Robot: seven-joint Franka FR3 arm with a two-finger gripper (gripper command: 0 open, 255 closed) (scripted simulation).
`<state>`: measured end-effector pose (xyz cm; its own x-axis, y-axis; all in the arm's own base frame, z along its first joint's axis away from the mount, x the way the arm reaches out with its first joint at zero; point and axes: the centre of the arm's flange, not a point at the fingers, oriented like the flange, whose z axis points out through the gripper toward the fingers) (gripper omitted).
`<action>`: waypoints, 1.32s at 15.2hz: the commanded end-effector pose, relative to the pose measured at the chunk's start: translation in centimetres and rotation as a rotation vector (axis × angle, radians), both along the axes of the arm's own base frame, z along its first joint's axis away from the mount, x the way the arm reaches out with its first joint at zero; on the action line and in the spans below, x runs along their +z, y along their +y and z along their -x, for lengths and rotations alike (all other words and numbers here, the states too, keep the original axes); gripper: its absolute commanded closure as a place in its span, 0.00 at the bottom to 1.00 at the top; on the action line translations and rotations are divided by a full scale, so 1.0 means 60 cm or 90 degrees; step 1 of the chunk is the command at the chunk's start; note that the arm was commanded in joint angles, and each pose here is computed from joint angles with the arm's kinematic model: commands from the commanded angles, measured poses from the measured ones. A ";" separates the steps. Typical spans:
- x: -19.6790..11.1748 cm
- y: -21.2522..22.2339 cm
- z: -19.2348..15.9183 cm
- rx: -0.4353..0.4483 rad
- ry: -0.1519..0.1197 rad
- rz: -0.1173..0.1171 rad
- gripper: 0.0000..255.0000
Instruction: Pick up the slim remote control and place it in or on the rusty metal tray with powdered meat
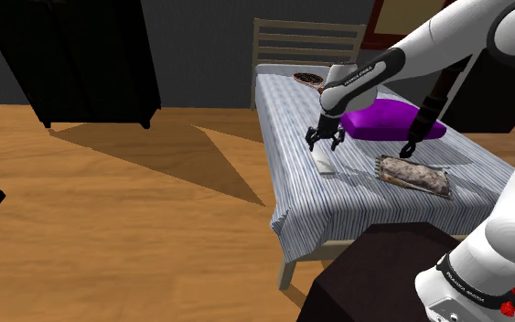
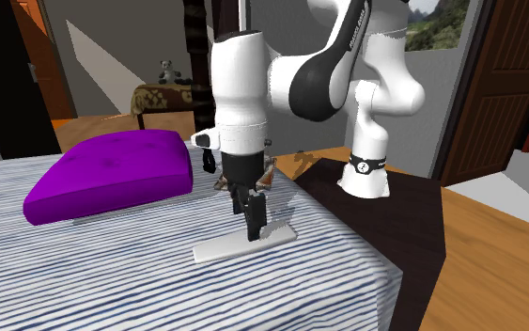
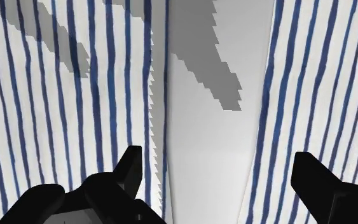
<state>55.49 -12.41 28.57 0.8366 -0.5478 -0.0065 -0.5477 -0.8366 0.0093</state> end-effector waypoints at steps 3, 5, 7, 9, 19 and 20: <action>-0.036 -0.005 -0.005 -0.007 0.000 -0.001 0.00; -0.054 -0.005 -0.005 -0.007 0.000 -0.001 0.00; -0.068 -0.005 -0.005 -0.007 0.000 -0.001 0.00; -0.068 -0.005 -0.005 -0.007 0.000 -0.001 0.00; -0.068 -0.005 -0.005 -0.007 0.000 -0.001 1.00; -0.068 -0.005 -0.005 -0.007 0.000 -0.001 1.00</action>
<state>55.79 -12.71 24.51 0.8308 -0.5566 -0.0078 -0.5565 -0.8308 0.0079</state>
